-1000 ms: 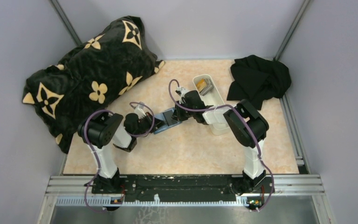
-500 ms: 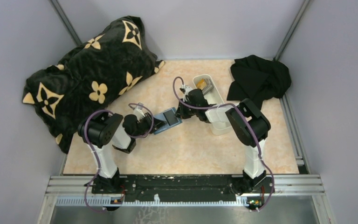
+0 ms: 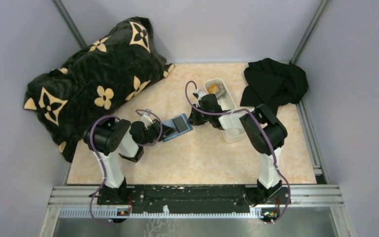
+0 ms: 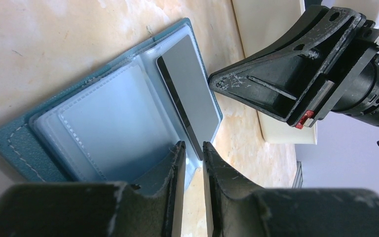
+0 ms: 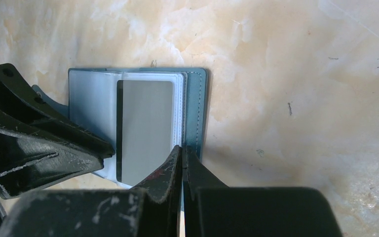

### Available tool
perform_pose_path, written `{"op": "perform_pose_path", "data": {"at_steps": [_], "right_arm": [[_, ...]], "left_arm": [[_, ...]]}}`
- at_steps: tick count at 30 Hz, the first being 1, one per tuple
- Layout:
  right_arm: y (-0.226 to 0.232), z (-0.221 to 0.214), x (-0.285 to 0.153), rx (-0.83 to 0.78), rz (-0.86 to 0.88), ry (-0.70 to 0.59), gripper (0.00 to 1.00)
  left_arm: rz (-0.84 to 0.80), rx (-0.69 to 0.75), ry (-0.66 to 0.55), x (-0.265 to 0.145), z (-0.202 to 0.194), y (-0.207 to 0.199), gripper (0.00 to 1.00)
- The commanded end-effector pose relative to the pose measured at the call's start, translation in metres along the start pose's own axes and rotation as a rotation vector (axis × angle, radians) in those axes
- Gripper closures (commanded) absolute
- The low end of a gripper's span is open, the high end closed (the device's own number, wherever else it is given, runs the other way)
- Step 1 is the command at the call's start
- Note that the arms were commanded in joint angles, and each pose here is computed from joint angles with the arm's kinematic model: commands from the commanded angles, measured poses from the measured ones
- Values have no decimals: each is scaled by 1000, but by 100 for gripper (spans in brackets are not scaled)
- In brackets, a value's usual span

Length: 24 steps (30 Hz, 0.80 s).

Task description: Take the credit cards out of the card holder

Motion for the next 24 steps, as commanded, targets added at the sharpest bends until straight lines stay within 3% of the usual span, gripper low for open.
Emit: {"op": "perform_pose_path", "data": {"at_steps": [1,19,20,24], "right_arm": [[10,-16,3,-37,3,52,100],[18,-34,12,-34,30,100,100],[19,-34,12,-35,32,101,100],[18,-34,10,-36,23,98,100]], "left_arm": [[5,-2,-8,-1,0,5,73],[-50,-31,-13,-1,0,1,75],[-57,-32,-14,-1,0,1,76],[-80,-47,-2,-1,-3,0,100]]}}
Point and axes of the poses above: each gripper's point midway between its finger pads, its own x axis out along the fingers, its own y axis along the line the jaws close on, z = x × y, the point moved 3 cm from there along -x, back along the fingers, and after that the axes turned 7 degrees about x, right-handed, at the moved point
